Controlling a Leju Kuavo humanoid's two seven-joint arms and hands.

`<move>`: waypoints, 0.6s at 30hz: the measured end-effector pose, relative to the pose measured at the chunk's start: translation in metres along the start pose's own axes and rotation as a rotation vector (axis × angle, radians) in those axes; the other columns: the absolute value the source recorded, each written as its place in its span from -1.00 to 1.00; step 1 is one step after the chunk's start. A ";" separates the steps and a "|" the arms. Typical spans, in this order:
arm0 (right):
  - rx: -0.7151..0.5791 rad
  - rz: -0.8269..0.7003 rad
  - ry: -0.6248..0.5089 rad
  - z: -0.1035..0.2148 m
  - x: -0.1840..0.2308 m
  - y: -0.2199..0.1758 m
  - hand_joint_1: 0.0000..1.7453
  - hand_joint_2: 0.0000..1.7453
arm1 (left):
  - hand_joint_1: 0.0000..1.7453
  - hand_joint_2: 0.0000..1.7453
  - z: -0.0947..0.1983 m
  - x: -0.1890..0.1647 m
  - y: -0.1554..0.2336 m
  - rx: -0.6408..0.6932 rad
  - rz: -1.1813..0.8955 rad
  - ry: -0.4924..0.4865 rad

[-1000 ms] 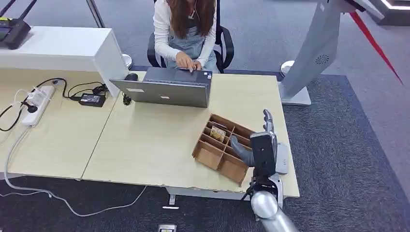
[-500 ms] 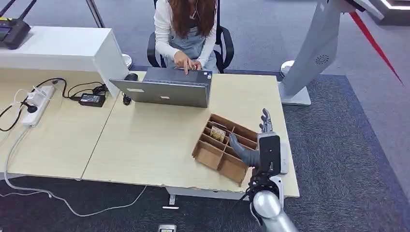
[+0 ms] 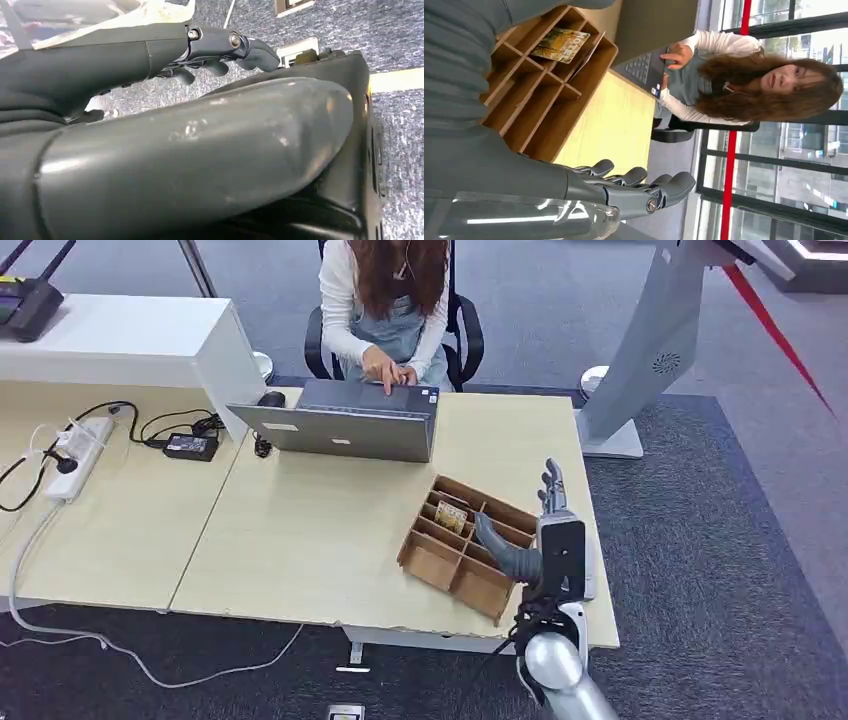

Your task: Pass the card to the sensor for recognition and then transmit it.

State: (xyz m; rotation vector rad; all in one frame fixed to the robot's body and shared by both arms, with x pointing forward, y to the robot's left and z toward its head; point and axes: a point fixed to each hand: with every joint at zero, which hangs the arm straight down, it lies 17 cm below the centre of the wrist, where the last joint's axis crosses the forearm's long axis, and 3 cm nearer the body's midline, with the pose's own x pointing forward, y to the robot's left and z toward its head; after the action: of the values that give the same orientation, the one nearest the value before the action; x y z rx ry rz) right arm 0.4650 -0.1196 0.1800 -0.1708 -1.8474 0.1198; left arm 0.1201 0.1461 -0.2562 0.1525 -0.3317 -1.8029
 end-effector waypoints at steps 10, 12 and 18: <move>-0.003 -0.006 -0.006 0.000 0.002 0.000 -1.00 1.00 | -1.00 -1.00 0.000 0.000 0.000 0.000 0.003 -0.002; -0.006 -0.013 -0.010 -0.001 0.004 -0.001 -1.00 1.00 | -1.00 -1.00 0.000 0.001 0.000 0.000 0.003 -0.002; -0.009 -0.067 -0.004 -0.001 0.004 -0.002 -1.00 1.00 | -1.00 -1.00 0.000 0.001 0.000 0.000 0.003 -0.005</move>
State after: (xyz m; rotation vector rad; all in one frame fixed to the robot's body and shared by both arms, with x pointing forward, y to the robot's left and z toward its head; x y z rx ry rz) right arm 0.4646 -0.1204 0.1841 -0.1154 -1.8557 0.0653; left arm 0.1197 0.1452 -0.2562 0.1470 -0.3351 -1.8006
